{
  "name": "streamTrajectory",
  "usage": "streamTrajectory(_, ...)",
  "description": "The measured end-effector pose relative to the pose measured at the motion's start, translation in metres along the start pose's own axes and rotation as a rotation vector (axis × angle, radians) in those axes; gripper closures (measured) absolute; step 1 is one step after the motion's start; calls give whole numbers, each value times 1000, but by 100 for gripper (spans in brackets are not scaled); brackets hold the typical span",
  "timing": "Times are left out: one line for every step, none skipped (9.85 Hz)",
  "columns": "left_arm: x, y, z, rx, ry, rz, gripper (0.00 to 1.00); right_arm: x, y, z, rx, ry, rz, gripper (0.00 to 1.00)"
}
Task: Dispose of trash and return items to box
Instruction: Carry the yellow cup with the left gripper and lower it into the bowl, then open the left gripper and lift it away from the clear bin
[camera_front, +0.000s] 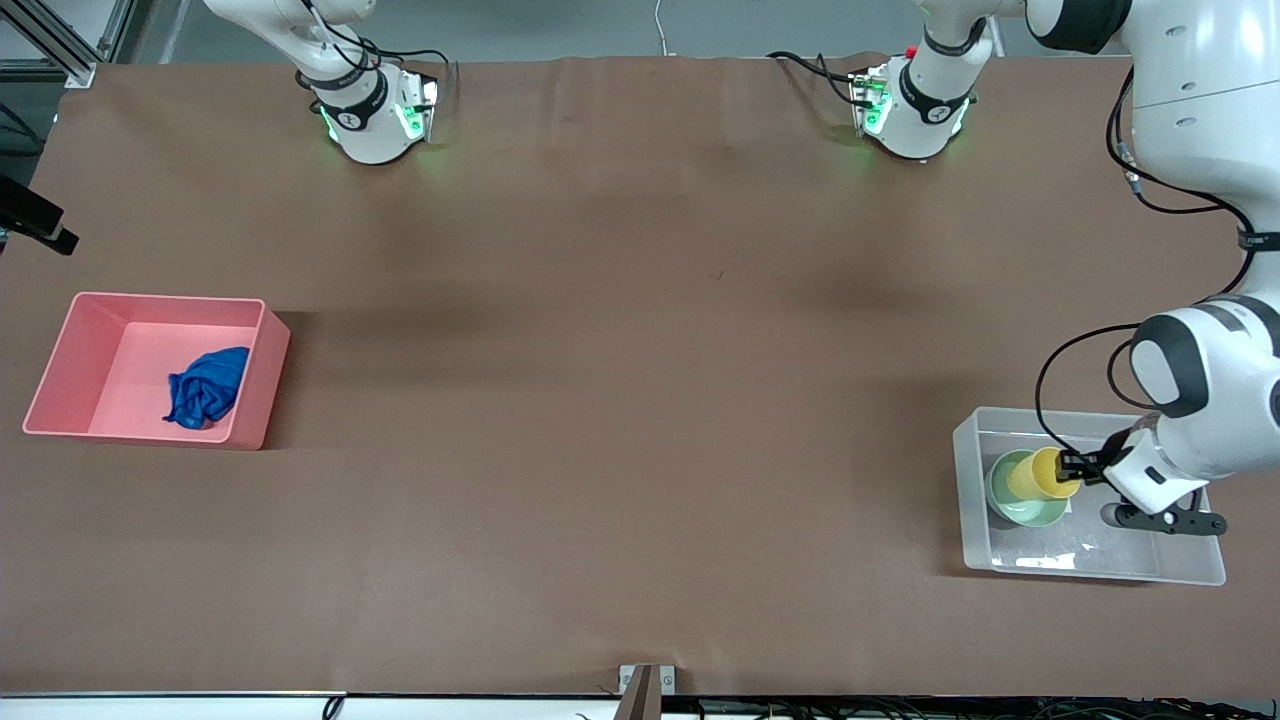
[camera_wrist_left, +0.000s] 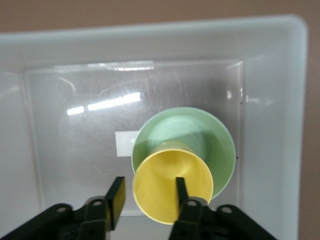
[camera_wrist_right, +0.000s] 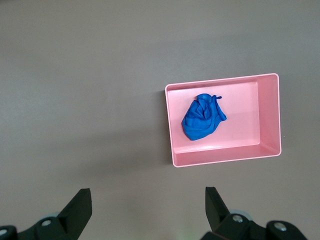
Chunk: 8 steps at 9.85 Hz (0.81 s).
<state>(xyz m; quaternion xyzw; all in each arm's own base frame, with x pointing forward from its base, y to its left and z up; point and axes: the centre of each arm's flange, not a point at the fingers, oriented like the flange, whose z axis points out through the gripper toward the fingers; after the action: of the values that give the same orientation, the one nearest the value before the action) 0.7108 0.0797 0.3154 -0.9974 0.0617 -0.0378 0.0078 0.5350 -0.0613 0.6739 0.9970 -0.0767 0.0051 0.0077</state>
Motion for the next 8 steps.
streamTrajectory(4,3,-34,1,45,4,29,0,0,0,0,0,0,0)
streamTrajectory(5,9,-74,-3,87,12,15,0,0,0,0,0,0,0)
streamTrajectory(2,20,-118,-13,123,16,2,0,0,0,0,0,0,0)
streamTrajectory(-9,28,-160,-32,131,17,0,0,0,0,0,0,0,0)
streamTrajectory(-27,34,-199,-45,113,15,0,0,0,0,0,0,0,0)
streamTrajectory(-48,42,-237,-34,88,1,0,0,0,1,0,0,0,0)
streamTrajectory(-70,59,-272,-19,69,-28,0,1,0,1,0,0,0,0)
streamTrajectory(-93,81,-303,-15,65,-42,0,1,0,1,0,1,0,0)
